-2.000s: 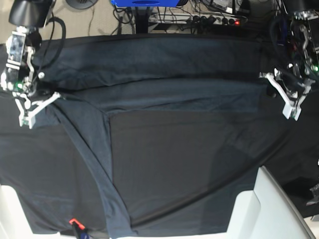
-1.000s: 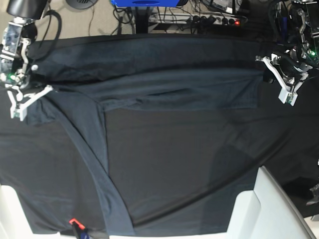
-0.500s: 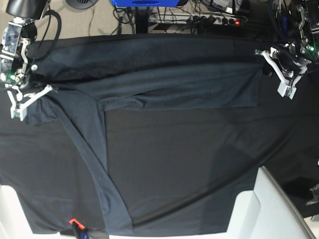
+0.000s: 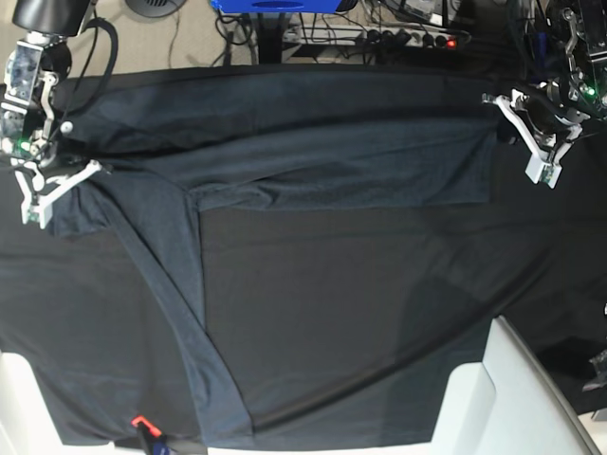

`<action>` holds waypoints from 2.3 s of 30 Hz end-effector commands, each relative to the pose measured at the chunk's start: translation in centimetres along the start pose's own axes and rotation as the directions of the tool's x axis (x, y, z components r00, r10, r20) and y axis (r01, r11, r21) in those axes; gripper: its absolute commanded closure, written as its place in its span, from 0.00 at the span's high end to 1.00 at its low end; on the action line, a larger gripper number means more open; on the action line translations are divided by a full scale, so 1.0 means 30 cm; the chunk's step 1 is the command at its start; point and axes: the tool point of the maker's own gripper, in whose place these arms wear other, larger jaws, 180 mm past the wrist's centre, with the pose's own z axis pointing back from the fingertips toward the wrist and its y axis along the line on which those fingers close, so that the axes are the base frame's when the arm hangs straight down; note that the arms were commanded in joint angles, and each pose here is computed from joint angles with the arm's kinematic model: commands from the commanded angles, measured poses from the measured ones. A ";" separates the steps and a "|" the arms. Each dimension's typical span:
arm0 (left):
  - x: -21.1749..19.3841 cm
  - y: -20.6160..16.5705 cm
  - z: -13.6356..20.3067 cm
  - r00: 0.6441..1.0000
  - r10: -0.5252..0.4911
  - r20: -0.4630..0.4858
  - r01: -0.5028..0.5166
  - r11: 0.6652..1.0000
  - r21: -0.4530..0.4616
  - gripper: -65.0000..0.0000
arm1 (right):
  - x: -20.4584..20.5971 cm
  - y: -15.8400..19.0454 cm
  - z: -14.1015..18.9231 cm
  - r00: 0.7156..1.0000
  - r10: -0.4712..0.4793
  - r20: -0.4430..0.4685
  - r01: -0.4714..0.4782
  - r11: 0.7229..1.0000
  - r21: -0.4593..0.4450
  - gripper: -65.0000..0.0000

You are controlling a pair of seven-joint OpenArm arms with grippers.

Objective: Fold the T-shirt properly
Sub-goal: 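Carry the held hem with both grippers over the body toward the collar, then release the folded hem and lift both grippers off the shirt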

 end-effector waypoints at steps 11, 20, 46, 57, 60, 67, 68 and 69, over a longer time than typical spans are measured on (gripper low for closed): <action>0.013 0.030 -0.002 0.999 0.006 0.031 -0.006 1.000 0.011 0.00 | 0.045 -0.026 0.012 0.999 0.004 0.039 -0.003 1.000 -0.019 0.00; 0.012 0.028 -0.003 1.000 0.006 0.031 -0.006 1.000 0.010 0.00 | 0.046 -0.018 0.011 0.999 0.001 0.039 0.000 1.000 -0.015 0.01; 0.131 0.104 0.022 0.981 0.105 0.165 -0.117 0.991 0.060 0.57 | 0.256 -0.010 0.070 0.978 -0.001 0.208 -0.001 1.000 0.008 0.49; 0.159 -0.006 -0.063 0.969 0.173 0.176 -0.171 0.985 -0.026 0.00 | 0.293 0.082 -0.065 0.984 0.007 0.180 -0.025 0.995 0.096 0.00; 0.161 -0.006 -0.065 0.968 0.178 0.177 -0.176 0.984 -0.026 0.00 | 0.312 0.057 -0.089 0.981 0.000 0.196 -0.018 0.996 0.089 0.00; 0.098 -0.005 -0.107 0.968 0.219 0.121 -0.216 0.976 -0.038 0.00 | 0.311 -0.009 -0.126 0.985 -0.003 0.172 -0.007 0.998 0.061 0.00; 0.100 -0.013 -0.118 0.970 0.215 0.113 -0.211 0.976 -0.047 0.00 | 0.324 -0.024 -0.125 0.982 -0.002 0.189 -0.009 0.999 0.054 0.00; 0.093 -0.025 -0.132 0.973 0.210 0.099 -0.205 0.977 -0.057 0.00 | 0.322 -0.032 -0.129 0.981 -0.003 0.192 -0.007 0.999 0.051 0.00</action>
